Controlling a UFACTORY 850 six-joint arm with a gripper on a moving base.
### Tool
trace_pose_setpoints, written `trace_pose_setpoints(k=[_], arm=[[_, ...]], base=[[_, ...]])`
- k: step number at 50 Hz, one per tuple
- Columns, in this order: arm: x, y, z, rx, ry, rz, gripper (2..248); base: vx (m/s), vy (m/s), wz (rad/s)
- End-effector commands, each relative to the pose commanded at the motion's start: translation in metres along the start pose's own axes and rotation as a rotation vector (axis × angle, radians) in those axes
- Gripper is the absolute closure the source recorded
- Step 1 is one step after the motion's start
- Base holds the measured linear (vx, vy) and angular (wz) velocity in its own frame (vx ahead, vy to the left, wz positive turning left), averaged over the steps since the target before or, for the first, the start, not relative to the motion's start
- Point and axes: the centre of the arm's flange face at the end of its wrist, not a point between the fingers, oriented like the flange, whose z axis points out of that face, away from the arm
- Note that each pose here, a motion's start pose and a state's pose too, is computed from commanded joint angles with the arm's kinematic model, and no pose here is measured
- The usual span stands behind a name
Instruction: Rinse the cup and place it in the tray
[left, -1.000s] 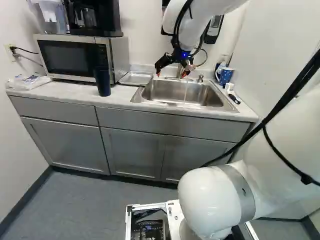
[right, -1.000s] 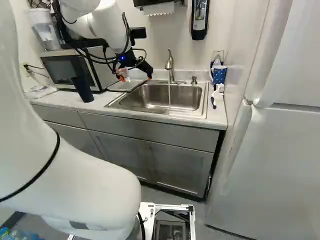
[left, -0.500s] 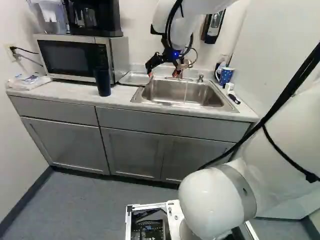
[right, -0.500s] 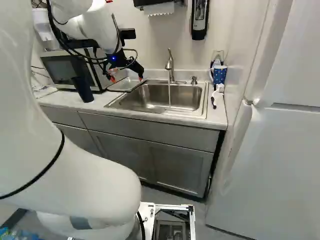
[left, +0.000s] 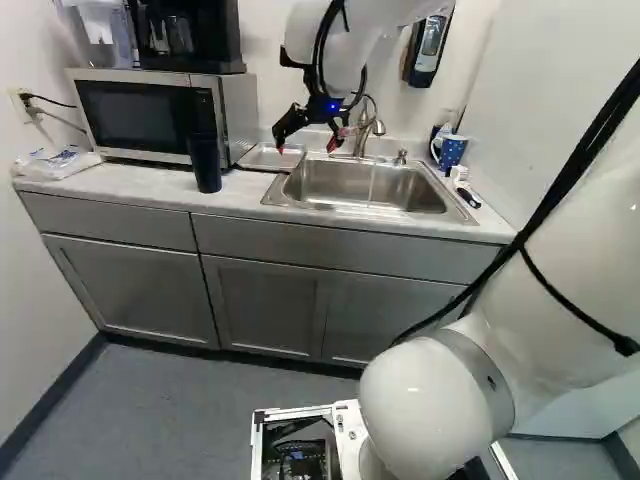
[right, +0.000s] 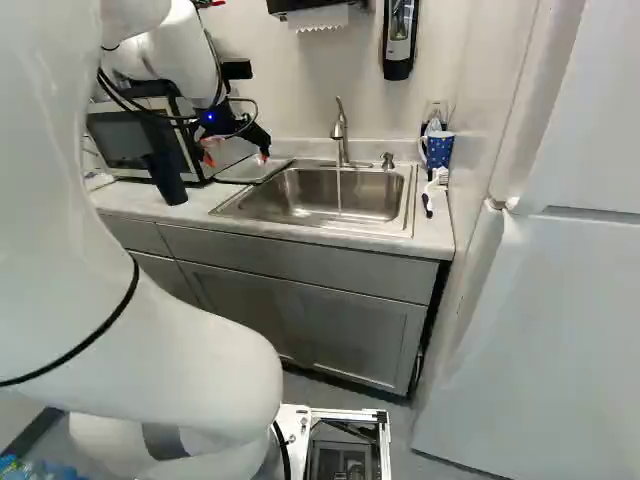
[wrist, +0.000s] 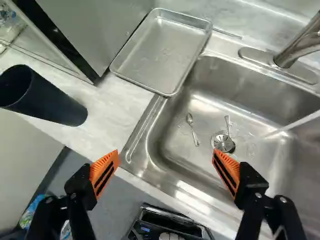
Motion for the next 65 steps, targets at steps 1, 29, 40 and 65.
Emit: trace_pose_setpoints(k=[1,29,40,65], arm=[[0.000,-0.002,0.000,0.002,0.000,-0.003,3],[0.011,-0.047,0.009,0.061,-0.006,-0.082,3],[0.014,-0.066,0.012,0.084,-0.008,-0.112,3],[0.020,-0.109,0.017,0.135,-0.011,-0.180,3]], base=[[0.000,0.000,0.000],[0.000,0.000,0.000],[0.000,0.000,0.000],[0.000,0.000,0.000]])
